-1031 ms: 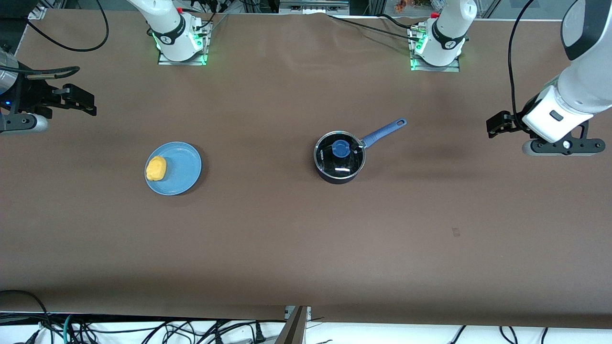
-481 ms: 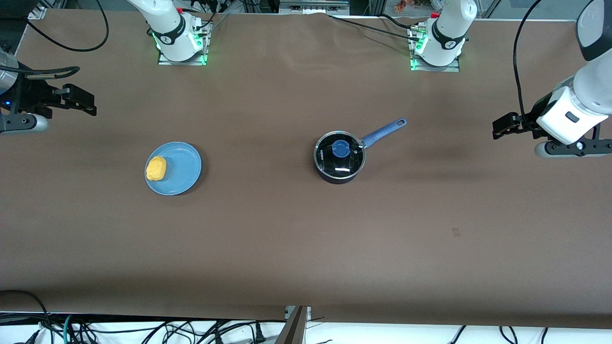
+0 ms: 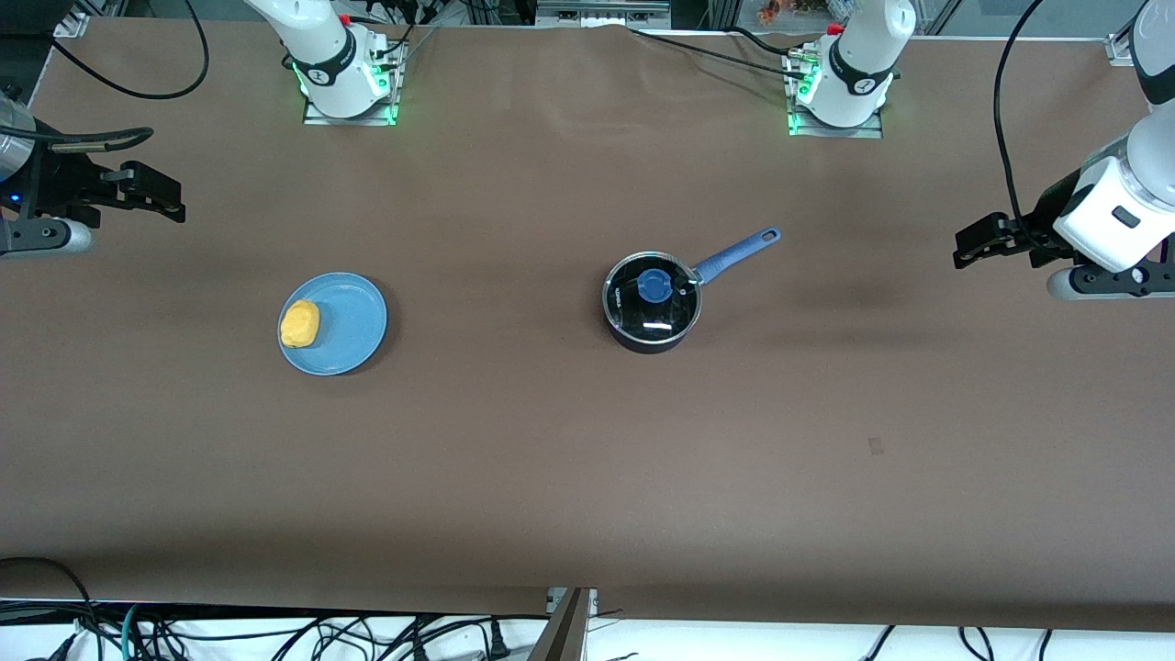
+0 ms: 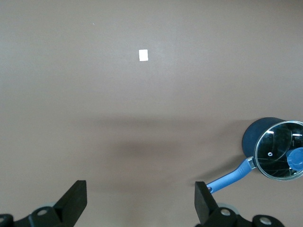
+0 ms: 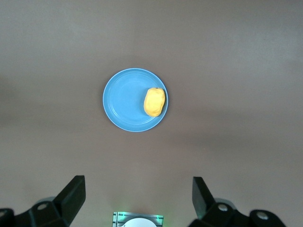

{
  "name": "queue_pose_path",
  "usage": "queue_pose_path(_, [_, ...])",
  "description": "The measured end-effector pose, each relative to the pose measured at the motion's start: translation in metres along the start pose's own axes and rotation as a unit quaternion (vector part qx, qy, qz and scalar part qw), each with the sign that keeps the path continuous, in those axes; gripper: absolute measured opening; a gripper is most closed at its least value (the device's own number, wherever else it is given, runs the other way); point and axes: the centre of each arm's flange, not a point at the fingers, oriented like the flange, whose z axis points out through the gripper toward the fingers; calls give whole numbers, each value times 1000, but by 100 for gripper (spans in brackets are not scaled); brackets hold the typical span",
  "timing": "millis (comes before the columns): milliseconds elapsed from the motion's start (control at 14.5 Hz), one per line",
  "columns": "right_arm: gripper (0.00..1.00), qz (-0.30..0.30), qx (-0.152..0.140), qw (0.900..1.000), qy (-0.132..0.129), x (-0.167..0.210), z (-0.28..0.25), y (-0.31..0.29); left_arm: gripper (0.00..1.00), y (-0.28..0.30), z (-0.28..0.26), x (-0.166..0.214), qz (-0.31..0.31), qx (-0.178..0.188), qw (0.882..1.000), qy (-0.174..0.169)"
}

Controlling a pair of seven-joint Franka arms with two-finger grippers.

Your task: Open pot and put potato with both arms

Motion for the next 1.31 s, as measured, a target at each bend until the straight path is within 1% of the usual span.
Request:
queue_pose_path(1031, [100,0,0,1000,0,0,0,0,100,-1,17,9,-8,-1,1000,-13])
queue_pose_path(1169, [100,0,0,1000,-2,1,2,0,100,21,30,12,-32,-9,999,-26])
queue_pose_path(1306, [100,-1,0,1000,-5,5,7,0,100,66,52,16,-57,-15,998,-38])
